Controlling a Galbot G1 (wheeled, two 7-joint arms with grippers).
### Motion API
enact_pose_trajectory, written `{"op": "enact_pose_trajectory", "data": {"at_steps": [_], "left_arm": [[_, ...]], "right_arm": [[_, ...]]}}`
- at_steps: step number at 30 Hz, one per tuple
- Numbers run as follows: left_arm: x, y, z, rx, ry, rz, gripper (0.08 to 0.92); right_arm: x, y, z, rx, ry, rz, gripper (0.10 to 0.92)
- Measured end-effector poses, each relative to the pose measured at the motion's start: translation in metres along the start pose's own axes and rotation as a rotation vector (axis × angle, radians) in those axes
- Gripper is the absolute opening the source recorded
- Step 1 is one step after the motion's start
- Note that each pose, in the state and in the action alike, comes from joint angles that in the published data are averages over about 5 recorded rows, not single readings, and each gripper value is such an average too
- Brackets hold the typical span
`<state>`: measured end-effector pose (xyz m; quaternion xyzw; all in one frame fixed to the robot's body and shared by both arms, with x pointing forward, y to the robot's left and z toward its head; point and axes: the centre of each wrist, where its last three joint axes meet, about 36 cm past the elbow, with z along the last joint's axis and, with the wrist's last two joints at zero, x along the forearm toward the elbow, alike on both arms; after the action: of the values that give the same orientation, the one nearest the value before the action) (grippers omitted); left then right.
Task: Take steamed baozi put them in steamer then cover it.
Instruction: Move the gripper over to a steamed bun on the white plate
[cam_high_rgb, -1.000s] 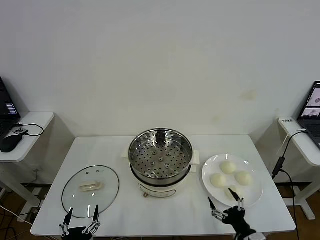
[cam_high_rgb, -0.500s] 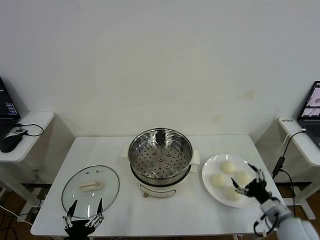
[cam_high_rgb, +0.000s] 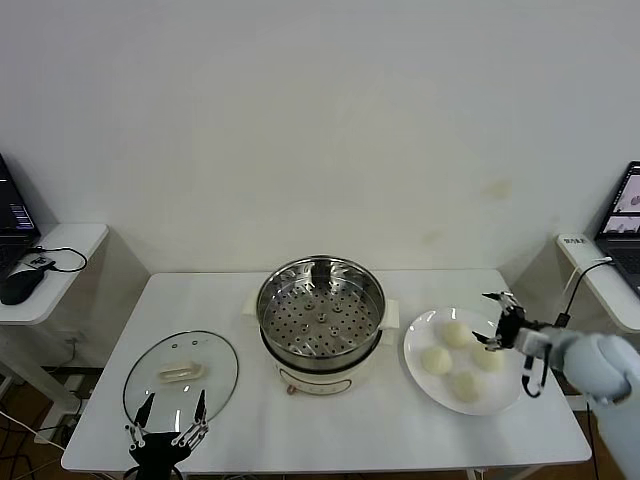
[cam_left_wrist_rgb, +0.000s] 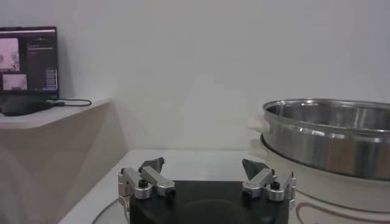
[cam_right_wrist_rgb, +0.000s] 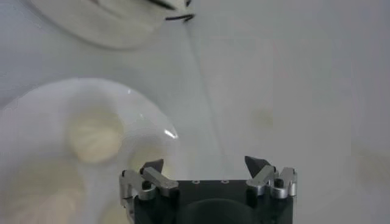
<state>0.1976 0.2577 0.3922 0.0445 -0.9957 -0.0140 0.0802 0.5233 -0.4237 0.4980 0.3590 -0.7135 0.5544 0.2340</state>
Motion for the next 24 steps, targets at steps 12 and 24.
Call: {"op": "enact_pose_trajectory", "data": {"at_steps": [12,24], "left_arm": [[-0.009,0.007,-0.005,-0.01,-0.01,-0.016,0.823],[-0.012,0.01,-0.009,-0.016,-0.016,-0.017,0.823]], "right_arm": [[-0.043,-0.052,-0.002,0.109,0.073,-0.251,0.823],[-0.077,-0.056,-0.006,0.153,0.128,-0.346,0.823]]}}
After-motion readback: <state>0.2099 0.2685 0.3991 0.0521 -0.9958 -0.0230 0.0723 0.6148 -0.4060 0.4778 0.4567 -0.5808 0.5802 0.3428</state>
